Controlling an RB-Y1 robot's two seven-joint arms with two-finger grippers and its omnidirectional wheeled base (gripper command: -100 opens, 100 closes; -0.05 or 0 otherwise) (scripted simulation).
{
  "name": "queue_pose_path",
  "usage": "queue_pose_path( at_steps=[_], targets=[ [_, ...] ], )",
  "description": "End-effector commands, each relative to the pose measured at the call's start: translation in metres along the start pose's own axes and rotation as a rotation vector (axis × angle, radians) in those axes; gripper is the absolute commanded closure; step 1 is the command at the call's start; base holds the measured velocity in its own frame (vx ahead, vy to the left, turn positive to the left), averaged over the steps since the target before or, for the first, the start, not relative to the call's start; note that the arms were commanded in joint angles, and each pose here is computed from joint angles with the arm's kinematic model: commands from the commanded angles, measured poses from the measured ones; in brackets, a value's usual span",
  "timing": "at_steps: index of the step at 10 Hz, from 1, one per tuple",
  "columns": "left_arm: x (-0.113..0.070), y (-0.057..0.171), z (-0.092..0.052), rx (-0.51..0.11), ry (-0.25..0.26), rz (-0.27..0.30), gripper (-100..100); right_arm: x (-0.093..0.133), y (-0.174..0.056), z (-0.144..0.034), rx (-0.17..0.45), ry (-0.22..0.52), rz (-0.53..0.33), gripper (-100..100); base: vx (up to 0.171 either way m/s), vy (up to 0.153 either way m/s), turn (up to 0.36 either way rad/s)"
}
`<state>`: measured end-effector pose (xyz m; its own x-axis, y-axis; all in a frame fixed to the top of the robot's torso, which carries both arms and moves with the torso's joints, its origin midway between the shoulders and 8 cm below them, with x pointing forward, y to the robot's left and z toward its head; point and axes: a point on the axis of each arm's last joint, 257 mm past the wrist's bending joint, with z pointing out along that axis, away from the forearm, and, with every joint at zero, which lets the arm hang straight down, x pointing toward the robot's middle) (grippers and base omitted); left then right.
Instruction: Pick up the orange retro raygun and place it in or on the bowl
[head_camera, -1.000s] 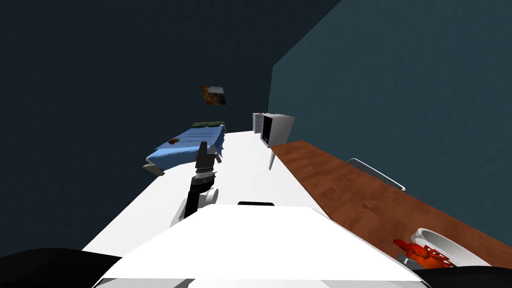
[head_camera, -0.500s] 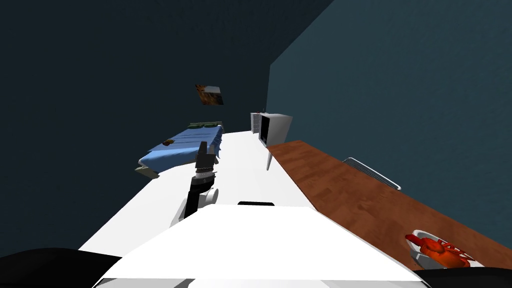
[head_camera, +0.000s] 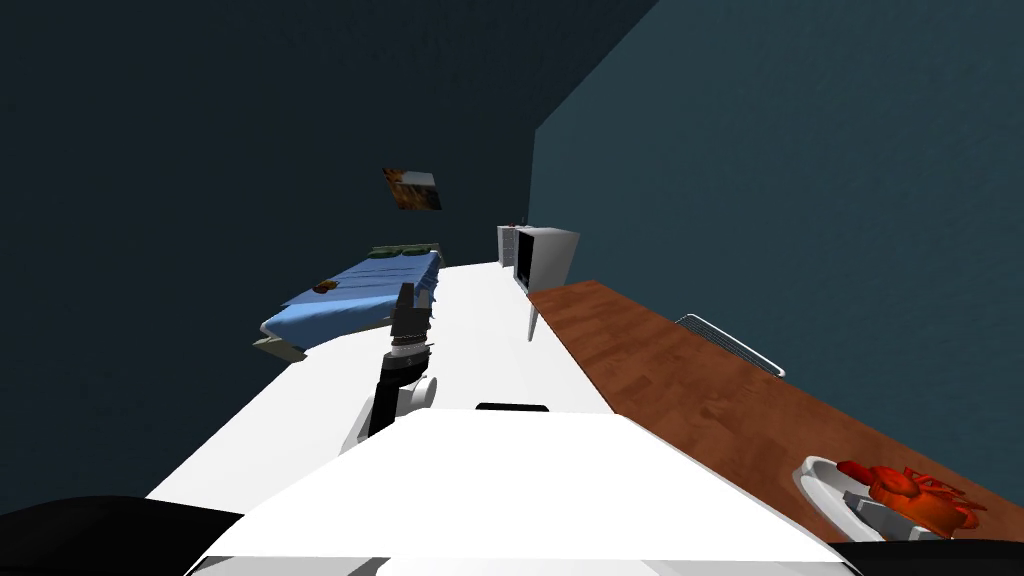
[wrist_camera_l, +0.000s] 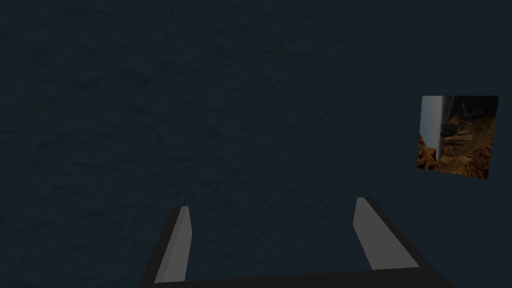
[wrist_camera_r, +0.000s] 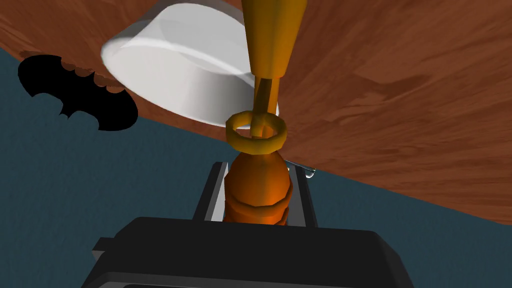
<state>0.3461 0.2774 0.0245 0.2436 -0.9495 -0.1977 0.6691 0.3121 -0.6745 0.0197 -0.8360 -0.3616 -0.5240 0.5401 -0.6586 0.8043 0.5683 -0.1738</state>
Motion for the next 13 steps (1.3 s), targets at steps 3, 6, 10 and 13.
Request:
queue_pose_path(
  at_steps=[3,6,10,13],
  targets=[
    [0.000,0.000,0.000,0.000,0.000,0.000,0,-0.031,-0.021,-0.003,0.056,-0.050,-0.047,100,0.013,-0.147,-0.034],
    [0.000,0.000,0.000,0.000,0.000,0.000,0,-0.054,-0.031,-0.006,0.088,-0.088,-0.064,100,0.011,-0.078,-0.027],
    [0.000,0.000,0.000,0.000,0.000,0.000,0,-0.058,-0.035,-0.007,0.098,-0.095,-0.069,-100,0.014,-0.033,-0.009],
    [0.000,0.000,0.000,0.000,0.000,0.000,0,-0.058,-0.035,-0.007,0.097,-0.095,-0.069,-100,0.000,0.000,0.000]
  ],
)
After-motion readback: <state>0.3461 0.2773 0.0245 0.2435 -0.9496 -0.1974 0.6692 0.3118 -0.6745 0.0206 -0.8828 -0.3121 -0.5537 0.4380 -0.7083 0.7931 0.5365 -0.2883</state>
